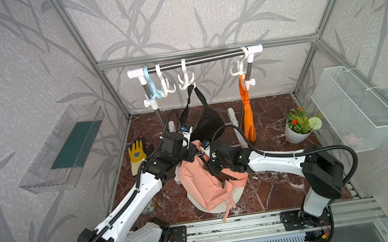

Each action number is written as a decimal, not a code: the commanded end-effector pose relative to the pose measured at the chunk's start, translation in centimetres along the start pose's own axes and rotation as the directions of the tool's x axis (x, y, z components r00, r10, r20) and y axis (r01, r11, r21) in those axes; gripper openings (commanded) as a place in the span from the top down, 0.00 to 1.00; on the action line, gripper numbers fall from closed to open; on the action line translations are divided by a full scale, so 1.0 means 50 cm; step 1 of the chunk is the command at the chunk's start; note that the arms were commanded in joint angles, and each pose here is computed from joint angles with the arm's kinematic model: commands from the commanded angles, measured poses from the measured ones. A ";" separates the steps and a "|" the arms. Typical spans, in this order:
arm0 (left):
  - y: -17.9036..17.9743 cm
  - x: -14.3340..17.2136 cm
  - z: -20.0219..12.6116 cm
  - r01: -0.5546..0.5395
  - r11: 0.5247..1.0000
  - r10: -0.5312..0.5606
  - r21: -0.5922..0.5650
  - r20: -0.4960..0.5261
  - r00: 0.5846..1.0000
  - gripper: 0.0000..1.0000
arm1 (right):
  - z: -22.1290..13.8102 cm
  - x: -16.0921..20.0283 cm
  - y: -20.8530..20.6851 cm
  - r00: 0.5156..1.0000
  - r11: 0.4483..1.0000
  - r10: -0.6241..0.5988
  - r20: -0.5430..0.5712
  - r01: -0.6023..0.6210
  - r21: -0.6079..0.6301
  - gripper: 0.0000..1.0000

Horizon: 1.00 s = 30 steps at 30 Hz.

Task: Hang the bag on a hook
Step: Pick up the bag from the bag.

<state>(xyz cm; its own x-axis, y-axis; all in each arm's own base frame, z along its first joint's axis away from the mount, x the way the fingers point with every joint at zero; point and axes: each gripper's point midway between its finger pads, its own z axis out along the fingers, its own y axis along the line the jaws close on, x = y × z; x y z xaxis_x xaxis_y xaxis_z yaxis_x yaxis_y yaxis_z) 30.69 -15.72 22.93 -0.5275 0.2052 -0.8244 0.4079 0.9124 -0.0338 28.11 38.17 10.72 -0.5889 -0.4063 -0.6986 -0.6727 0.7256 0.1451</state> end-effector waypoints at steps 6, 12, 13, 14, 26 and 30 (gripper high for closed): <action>0.009 0.009 -0.066 0.014 1.000 -0.014 -0.004 0.034 0.999 1.00 | -0.017 -0.057 -0.065 0.993 0.981 0.032 0.118 -0.054 0.186 0.84; 0.046 -0.017 -0.119 0.008 0.995 0.002 -0.102 0.098 0.995 1.00 | -0.098 -0.114 -0.055 0.973 0.988 -0.025 0.231 -0.012 0.156 1.00; 0.055 -0.023 -0.130 0.000 0.992 0.013 -0.123 0.110 0.994 1.00 | -0.117 -0.126 -0.050 0.966 0.989 -0.043 0.255 0.005 0.146 0.99; 0.062 -0.027 -0.137 -0.006 0.990 0.023 -0.141 0.119 0.993 1.00 | -0.131 -0.136 -0.046 0.960 0.990 -0.060 0.273 0.022 0.140 0.98; 0.034 -0.099 -0.191 0.045 0.998 -0.034 -0.036 0.260 0.965 1.00 | -0.184 -0.159 0.010 0.941 0.995 -0.094 0.326 0.098 0.003 0.39; 0.024 -0.108 -0.191 0.083 0.997 -0.081 0.005 0.278 0.957 1.00 | -0.174 -0.181 0.048 0.933 0.995 -0.061 0.355 0.085 -0.052 0.36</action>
<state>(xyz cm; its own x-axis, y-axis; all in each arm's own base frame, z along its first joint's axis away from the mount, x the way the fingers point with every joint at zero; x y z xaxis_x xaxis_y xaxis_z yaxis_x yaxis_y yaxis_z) 27.10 -11.98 30.31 -0.3736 0.0954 -0.9227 0.3528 0.9346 -0.0462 28.46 36.92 22.20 -0.3620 -0.2778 -0.8898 -0.7167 0.6933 0.0751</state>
